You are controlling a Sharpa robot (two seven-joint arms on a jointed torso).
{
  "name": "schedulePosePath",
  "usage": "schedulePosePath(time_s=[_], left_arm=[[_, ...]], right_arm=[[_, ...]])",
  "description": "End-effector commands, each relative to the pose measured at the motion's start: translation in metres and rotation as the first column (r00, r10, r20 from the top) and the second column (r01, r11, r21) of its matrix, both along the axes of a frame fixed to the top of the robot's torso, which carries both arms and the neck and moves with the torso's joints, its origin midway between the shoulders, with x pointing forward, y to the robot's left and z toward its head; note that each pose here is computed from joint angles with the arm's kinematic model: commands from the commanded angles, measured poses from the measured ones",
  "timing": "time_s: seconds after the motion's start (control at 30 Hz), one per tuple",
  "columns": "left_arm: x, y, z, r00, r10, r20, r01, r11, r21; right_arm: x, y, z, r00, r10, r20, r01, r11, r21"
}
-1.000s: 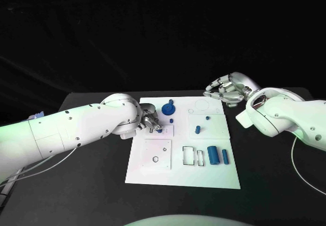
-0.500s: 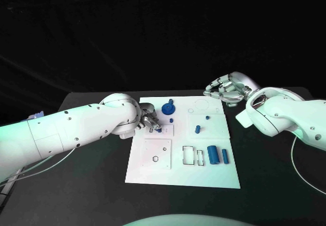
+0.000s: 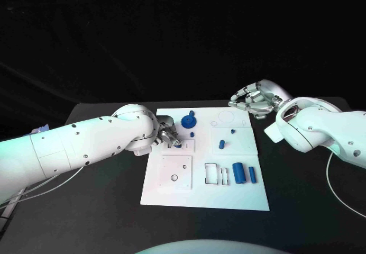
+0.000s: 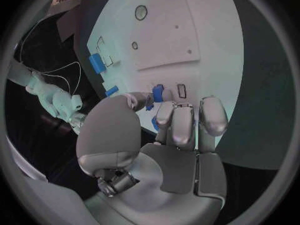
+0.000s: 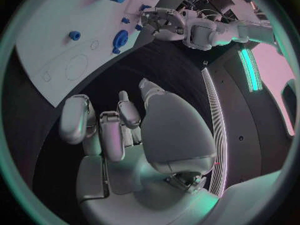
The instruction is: Assemble the parts on the task board
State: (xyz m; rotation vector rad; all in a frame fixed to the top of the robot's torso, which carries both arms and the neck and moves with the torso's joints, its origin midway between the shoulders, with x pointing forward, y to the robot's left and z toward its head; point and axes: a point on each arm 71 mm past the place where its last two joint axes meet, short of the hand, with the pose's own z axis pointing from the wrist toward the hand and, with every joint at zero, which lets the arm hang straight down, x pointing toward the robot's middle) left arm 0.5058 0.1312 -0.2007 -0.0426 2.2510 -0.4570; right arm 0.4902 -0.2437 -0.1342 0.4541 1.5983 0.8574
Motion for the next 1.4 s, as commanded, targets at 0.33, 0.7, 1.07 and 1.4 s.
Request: schedulePosePath(time_s=[0.33, 0.7, 1.07, 1.4], left_arm=[[-0.0014, -0.0029, -0.0027, 1.000, -0.021, -0.021, 0.021, 1.000, 0.018], [-0.0005, -0.0055, -0.0045, 0.999, -0.021, -0.042, 0.022, 1.000, 0.019], [0.0005, -0.0069, -0.0079, 0.998, -0.019, -0.063, 0.021, 0.999, 0.026], [0.0013, -0.0073, -0.0088, 0.997, -0.017, -0.069, 0.019, 0.999, 0.027]], right_arm=[[-0.0004, 0.0011, -0.0003, 1.000, 0.010, -0.001, -0.010, 1.000, -0.008], [-0.0005, 0.0009, -0.0003, 1.000, 0.009, -0.001, -0.009, 1.000, -0.008], [-0.0006, 0.0003, -0.0002, 1.000, 0.008, 0.000, -0.008, 1.000, -0.008], [-0.0007, 0.0000, -0.0001, 1.000, 0.007, 0.000, -0.007, 1.000, -0.007]])
